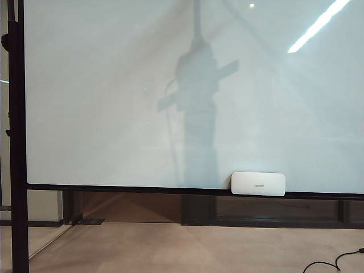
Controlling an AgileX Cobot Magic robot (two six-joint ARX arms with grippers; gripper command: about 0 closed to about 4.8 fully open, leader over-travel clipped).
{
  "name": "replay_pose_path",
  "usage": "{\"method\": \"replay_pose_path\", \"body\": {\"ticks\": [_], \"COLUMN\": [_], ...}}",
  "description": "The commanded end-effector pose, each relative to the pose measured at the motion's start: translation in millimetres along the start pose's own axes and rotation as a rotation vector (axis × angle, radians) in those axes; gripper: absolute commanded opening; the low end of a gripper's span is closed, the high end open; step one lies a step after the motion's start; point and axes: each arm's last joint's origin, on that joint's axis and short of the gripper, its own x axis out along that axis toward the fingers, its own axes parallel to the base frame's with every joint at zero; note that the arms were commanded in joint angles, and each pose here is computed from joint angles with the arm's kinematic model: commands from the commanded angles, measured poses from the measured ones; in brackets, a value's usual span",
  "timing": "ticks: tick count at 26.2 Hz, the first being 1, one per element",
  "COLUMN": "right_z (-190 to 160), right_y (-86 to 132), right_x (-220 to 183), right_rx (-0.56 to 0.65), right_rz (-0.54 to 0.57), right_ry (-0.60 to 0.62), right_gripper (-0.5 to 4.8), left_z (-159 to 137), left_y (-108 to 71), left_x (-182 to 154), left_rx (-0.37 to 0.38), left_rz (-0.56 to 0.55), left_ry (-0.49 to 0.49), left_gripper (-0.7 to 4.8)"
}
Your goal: Reach to the right to find the marker pen, pick it up, and write the number 19 on the whiteboard.
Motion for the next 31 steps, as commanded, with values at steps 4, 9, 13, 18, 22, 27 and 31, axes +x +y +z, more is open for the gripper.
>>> {"method": "replay_pose_path", "body": {"ticks": [4,9,13,18,22,27,31], "right_z": [4,4,2,-5,-6,-10,-15], "right_y": [0,0,0,0,0,1,1], "right_x": [0,0,1,3,4,4,3], "right_rx": [-0.001,-0.001,-0.001,-0.004,-0.004,-0.009,-0.015], "right_rz": [-0.013,-0.027,-0.027,-0.027,-0.031,-0.026,-0.043], "right_ry": [-0.01,-0.007,-0.008,0.006,0.006,0.043,0.089], "right_gripper": [-0.02,-0.01,-0.02,-0.02,-0.02,-0.02,-0.02], "left_z": [4,4,4,4,4,4,5], "left_y": [0.2,0.7,0.7,0.7,0.7,0.6,0.5], "left_x": [-1,-1,-1,-1,-1,-1,-2], "left_rx": [0.029,0.032,0.036,0.053,0.055,0.055,0.06], "left_rz": [0.017,0.034,0.034,0.032,0.032,0.032,0.033], "left_ry": [-0.019,-0.018,-0.019,-0.021,-0.021,-0.021,-0.024], "left_gripper": [-0.05,-0.05,-0.05,-0.05,-0.05,-0.05,-0.05]}}
